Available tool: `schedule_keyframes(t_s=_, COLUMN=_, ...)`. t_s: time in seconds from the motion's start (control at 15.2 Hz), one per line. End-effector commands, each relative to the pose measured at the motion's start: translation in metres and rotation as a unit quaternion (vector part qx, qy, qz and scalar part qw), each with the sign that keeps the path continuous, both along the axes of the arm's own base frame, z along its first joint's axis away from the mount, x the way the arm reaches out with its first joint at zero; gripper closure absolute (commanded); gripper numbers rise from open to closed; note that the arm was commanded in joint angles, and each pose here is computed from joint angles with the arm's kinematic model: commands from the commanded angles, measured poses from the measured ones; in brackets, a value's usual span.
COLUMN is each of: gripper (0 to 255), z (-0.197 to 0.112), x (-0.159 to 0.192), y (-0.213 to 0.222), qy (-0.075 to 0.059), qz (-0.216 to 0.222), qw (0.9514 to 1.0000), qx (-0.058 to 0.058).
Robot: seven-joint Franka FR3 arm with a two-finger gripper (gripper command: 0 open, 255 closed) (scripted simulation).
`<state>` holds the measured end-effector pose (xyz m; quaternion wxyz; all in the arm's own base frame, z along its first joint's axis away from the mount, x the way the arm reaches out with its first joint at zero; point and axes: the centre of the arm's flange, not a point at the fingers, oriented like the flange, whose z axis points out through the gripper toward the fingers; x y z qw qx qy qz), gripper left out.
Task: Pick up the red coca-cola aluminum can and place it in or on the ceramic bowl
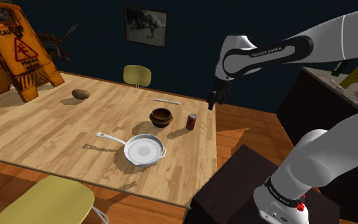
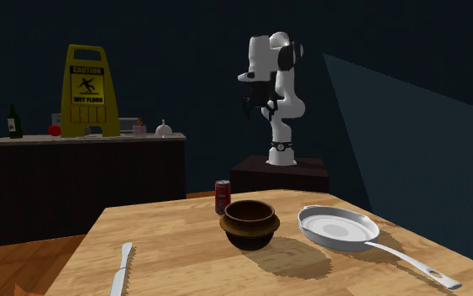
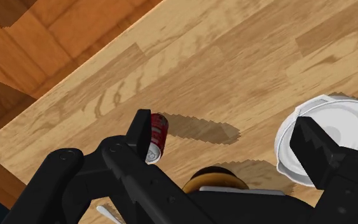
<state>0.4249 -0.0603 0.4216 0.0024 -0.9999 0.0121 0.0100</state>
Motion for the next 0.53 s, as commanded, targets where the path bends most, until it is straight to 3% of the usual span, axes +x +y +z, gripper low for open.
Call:
schedule_keyframes(t_s=0.0, gripper=0, z=-0.019, x=0.017, y=-0.007, qy=-0.002, qz=0.001, qw=1.0, qx=0.001)
schedule_keyframes(t_s=0.46, gripper=0, z=-0.083, x=0.075, y=-0.039, qy=-0.006, qz=0.004, qw=1.0, qx=0.004)
